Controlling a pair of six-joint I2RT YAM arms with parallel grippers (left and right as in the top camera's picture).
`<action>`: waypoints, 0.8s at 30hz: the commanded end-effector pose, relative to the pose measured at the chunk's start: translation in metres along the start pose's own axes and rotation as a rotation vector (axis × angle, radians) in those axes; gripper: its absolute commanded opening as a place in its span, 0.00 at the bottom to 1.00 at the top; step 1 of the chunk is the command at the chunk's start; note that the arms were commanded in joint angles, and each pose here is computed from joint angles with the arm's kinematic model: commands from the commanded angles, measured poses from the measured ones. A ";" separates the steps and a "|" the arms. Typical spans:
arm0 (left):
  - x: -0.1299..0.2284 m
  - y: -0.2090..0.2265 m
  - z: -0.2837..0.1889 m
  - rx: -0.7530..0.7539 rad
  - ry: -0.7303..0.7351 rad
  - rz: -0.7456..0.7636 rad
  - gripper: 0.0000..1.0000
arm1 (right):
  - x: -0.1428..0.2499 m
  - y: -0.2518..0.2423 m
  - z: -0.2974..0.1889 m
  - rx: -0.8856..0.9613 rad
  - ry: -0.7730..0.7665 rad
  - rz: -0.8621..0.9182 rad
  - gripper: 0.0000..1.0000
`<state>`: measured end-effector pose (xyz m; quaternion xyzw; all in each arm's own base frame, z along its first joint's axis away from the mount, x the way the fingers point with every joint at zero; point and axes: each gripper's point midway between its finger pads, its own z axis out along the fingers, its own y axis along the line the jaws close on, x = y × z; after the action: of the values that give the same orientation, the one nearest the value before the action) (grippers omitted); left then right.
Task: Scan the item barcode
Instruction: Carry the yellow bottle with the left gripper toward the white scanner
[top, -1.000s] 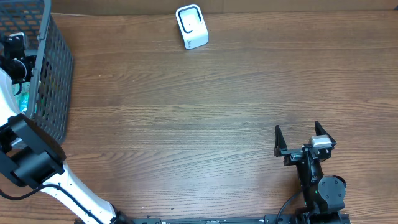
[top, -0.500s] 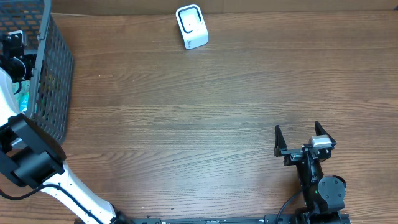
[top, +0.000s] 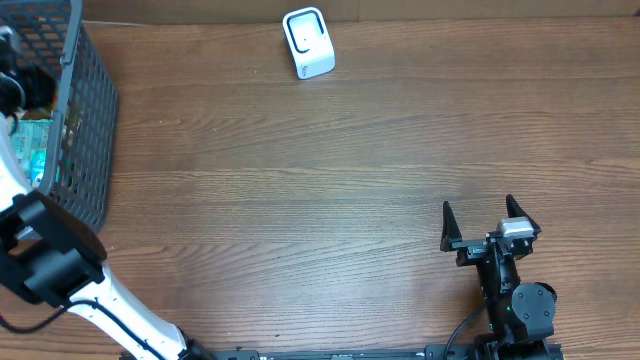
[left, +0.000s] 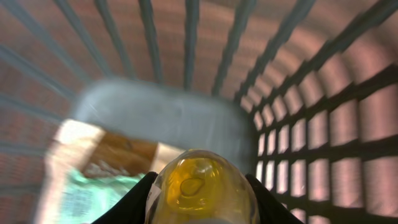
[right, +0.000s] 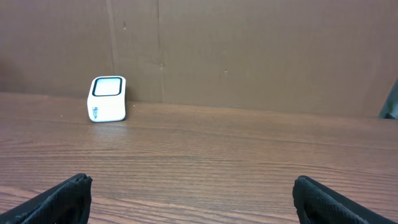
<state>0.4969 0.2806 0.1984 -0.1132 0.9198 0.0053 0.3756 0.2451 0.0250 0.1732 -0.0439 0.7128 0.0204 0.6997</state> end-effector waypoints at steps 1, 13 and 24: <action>-0.085 -0.018 -0.102 -0.043 -0.265 0.021 0.29 | 0.003 0.000 0.000 0.002 0.001 -0.001 1.00; -0.145 -0.082 -0.270 -0.032 -0.603 0.022 0.27 | 0.003 0.000 0.000 0.002 0.001 -0.001 1.00; -0.107 -0.216 -0.273 0.207 -0.451 0.069 0.27 | 0.003 0.000 0.000 0.002 0.001 -0.001 1.00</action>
<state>0.4311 0.0985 0.4774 -0.0417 0.8127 -0.0246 0.5806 0.2451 0.0250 0.1732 -0.0439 0.7128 0.0204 0.6997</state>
